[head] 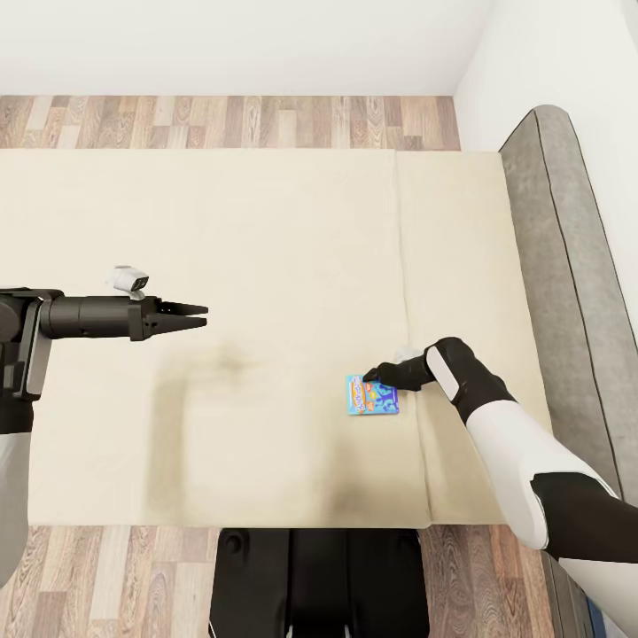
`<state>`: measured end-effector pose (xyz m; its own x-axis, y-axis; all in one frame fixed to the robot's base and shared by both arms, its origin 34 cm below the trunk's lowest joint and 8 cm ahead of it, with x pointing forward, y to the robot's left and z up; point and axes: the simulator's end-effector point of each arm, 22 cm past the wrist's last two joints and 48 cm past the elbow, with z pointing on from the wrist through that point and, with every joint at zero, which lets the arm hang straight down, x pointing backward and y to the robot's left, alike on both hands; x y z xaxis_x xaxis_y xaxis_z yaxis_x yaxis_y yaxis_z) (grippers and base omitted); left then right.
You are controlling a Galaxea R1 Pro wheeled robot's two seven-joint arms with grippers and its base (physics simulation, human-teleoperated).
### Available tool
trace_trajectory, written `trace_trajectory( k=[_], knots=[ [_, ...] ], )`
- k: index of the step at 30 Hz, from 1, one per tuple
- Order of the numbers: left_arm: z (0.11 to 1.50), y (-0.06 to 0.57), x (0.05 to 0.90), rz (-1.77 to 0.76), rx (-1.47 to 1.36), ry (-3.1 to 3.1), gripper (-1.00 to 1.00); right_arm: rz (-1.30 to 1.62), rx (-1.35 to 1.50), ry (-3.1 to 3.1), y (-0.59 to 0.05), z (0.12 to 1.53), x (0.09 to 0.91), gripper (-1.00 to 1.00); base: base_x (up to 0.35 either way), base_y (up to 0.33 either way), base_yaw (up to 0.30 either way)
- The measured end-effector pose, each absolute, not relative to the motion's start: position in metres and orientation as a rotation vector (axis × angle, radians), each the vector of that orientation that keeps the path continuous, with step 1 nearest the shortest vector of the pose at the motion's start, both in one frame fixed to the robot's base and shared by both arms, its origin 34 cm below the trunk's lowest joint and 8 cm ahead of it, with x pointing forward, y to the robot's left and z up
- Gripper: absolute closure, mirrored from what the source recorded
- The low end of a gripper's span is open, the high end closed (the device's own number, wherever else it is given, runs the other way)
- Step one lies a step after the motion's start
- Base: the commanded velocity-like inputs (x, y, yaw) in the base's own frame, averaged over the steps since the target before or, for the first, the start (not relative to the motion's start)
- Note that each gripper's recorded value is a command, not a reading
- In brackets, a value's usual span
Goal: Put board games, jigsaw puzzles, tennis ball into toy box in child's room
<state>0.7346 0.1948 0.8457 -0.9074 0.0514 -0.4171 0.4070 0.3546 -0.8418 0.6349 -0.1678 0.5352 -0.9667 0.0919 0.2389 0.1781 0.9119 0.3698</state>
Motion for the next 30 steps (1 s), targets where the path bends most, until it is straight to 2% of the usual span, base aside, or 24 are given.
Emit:
trace_trajectory(
  k=[30],
  knots=[
    [0.8459,0.1948,0.7345,-1.570,0.406,2.303,-1.00,-0.576,-0.198,-2.873,-0.1696,0.5310,0.6334,-1.00,0.000,0.000,0.000]
  ],
)
